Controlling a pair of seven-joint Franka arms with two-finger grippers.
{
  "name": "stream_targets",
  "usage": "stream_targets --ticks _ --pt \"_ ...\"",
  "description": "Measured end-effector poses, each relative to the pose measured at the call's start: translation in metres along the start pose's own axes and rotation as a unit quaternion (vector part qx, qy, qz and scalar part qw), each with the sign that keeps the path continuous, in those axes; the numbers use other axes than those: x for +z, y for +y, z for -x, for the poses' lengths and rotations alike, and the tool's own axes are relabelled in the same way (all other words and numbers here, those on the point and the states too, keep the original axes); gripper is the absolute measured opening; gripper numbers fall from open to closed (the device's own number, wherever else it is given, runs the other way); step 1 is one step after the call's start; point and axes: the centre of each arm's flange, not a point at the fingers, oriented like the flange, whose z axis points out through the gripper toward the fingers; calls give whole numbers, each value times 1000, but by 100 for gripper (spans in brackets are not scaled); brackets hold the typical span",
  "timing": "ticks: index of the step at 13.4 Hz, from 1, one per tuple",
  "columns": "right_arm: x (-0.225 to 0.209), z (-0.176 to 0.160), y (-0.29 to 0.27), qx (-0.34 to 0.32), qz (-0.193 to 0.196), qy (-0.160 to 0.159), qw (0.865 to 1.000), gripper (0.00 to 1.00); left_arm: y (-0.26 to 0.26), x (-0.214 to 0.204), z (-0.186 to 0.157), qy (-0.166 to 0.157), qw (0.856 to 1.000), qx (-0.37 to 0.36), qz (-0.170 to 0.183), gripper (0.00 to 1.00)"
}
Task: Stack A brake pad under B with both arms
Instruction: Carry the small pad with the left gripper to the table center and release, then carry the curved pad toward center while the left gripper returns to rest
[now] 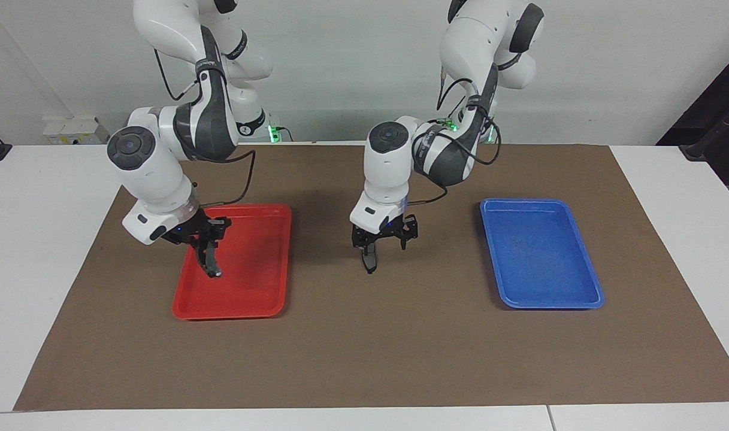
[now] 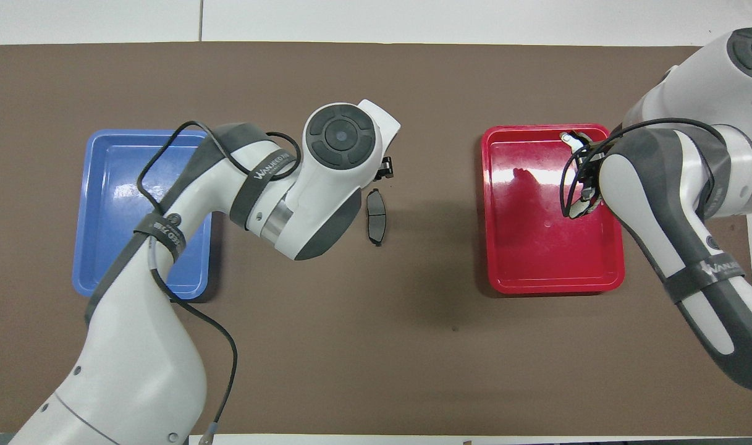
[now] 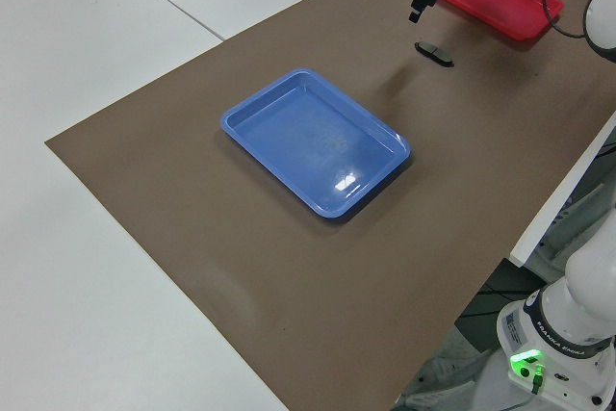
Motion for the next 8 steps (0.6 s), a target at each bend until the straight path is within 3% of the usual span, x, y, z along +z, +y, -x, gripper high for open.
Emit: stream_targets --ticks 5,8 --pt "-1 5 -141 26 -13 1 1000 42 -129 -71 -45 -24 998 60 -21 100" --pt "0 11 -196 34 -19 1 999 42 -217 -102 -61 -22 997 75 -10 100"
